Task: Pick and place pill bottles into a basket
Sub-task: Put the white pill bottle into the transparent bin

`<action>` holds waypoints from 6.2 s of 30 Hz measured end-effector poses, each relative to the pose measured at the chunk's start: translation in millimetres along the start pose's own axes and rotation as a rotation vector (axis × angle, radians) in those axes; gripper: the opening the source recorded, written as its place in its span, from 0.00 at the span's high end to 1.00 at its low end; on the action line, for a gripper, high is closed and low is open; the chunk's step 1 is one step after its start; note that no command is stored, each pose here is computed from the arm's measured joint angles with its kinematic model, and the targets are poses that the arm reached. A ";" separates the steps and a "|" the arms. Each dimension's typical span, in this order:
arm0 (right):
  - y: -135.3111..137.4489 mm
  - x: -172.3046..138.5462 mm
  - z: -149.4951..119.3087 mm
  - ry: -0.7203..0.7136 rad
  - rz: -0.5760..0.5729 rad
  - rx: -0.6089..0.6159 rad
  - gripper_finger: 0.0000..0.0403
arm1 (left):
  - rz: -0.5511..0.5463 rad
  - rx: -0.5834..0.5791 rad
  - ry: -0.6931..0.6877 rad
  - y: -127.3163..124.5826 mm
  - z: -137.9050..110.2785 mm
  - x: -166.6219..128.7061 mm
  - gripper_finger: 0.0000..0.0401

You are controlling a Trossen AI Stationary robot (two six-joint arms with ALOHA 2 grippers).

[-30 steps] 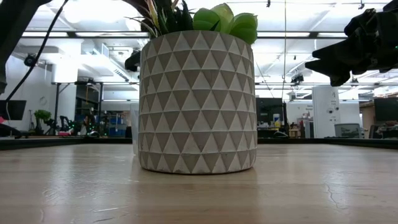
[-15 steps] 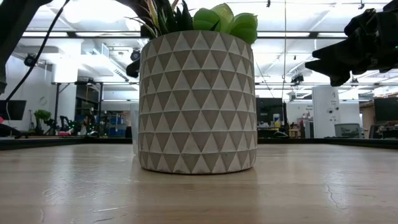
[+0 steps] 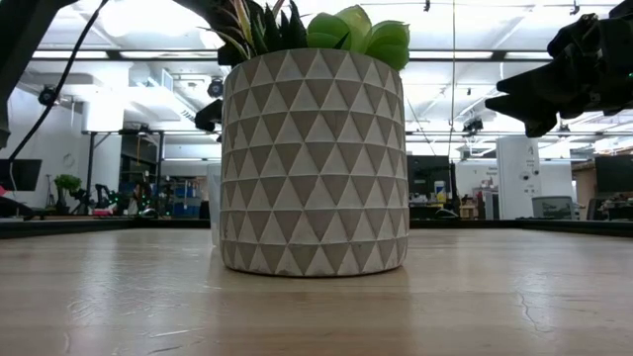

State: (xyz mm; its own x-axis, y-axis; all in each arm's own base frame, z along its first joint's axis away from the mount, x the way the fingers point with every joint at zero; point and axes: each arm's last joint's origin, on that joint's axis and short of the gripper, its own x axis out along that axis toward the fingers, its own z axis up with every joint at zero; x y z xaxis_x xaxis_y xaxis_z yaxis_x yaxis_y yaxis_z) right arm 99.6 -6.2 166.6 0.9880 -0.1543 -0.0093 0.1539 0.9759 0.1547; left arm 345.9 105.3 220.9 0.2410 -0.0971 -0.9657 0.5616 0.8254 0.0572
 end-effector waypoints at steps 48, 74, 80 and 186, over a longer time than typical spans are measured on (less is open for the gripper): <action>0.0 0.0 0.0 0.000 -0.001 0.000 0.48 | 0.041 0.038 -0.014 -12.3 -14.6 9.0 0.45; 0.0 0.0 0.0 0.000 0.000 0.000 0.48 | 0.084 0.102 -0.073 -7.5 -10.3 9.9 0.45; 0.0 0.0 0.0 0.000 0.000 0.000 0.48 | 0.085 0.119 -0.077 -7.0 -9.9 10.8 0.47; 0.0 0.0 0.0 0.000 -0.001 0.000 0.48 | 0.238 -0.052 -0.132 9.9 -9.2 6.2 0.62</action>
State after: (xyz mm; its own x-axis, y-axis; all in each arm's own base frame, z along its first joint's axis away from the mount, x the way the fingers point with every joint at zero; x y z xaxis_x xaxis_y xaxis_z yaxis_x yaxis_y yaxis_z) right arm 99.6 -6.2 166.6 0.9879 -0.1550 -0.0096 0.1546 0.9758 0.1547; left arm 345.6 118.0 213.2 0.4647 0.0344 -0.8848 0.4361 0.8607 0.2626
